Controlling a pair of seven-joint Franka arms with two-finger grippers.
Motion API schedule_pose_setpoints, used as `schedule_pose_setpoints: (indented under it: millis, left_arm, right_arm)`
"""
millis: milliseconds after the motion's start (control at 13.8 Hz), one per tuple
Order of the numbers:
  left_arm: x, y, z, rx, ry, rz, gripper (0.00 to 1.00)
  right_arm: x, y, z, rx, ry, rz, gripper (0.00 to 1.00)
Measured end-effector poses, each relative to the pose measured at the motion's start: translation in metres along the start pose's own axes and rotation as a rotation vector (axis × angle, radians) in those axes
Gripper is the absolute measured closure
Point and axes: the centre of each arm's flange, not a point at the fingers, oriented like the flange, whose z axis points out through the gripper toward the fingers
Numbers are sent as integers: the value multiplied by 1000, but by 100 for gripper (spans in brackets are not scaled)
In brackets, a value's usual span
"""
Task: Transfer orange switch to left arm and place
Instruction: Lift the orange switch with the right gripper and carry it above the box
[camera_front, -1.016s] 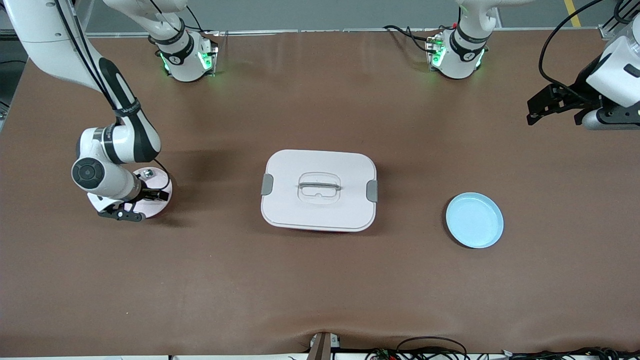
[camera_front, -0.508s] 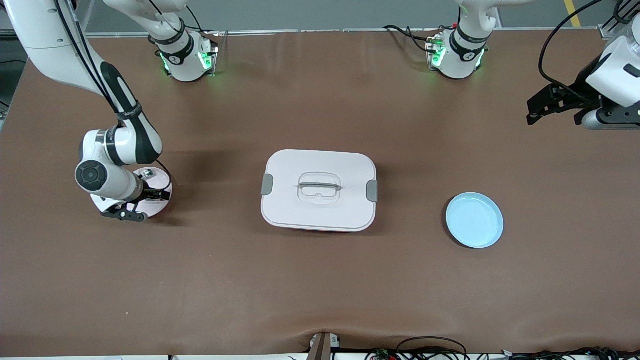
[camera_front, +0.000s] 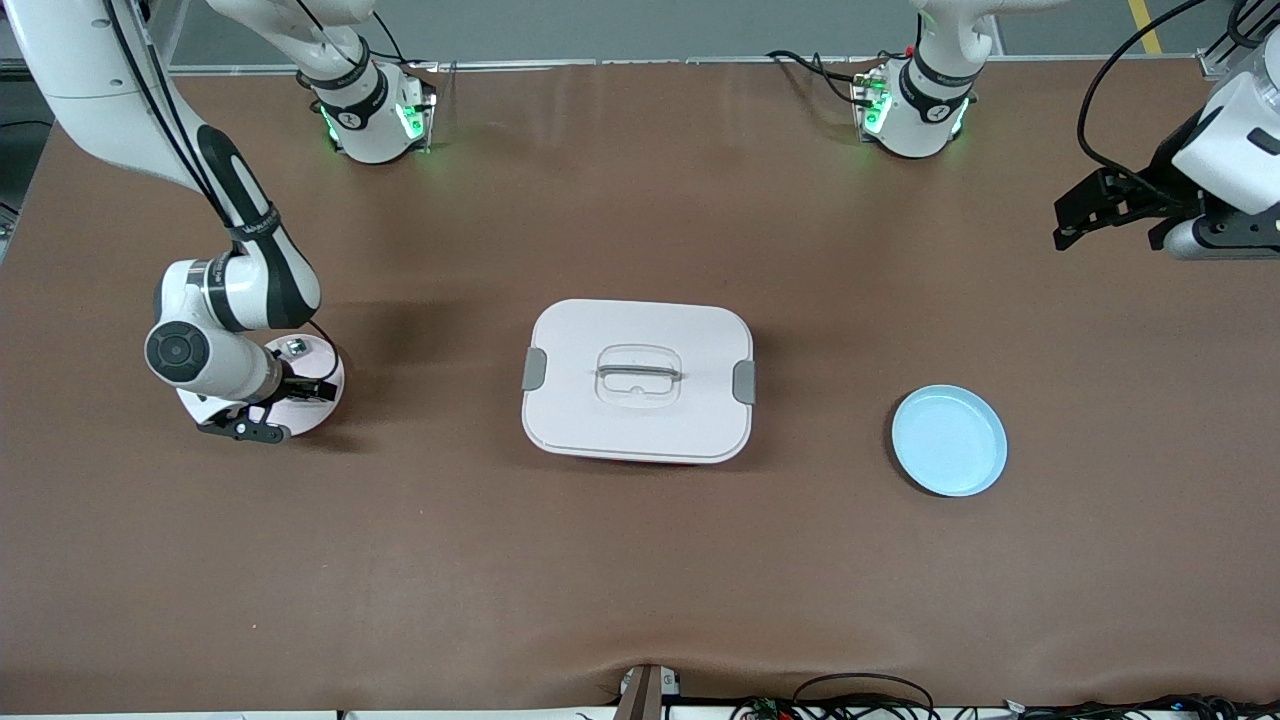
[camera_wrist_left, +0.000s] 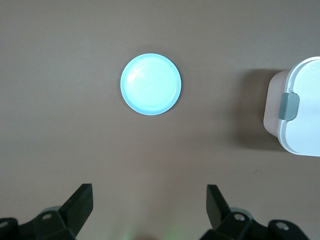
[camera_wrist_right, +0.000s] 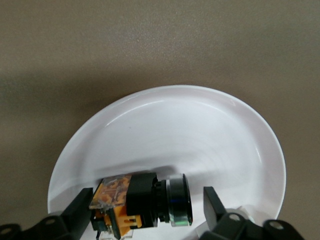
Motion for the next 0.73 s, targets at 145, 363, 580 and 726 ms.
schedule_pose_setpoints:
  millis: [145,363,580,726]
  left_arm:
    - [0,0,0,0,0,0,0]
    - [1,0,1,0,-2,0,0]
    - [1,0,2,0,-5,0,0]
    - [2,0,3,-1,-1,-2,0]
  right_arm:
    - [0,0,0,0,0,-1,13]
    - [0,-1,0,0,0,-2,28]
    - [-1,-1,0,-2,-7,-3,28]
    - [-3,-1,1,-10,-34,-4,28]
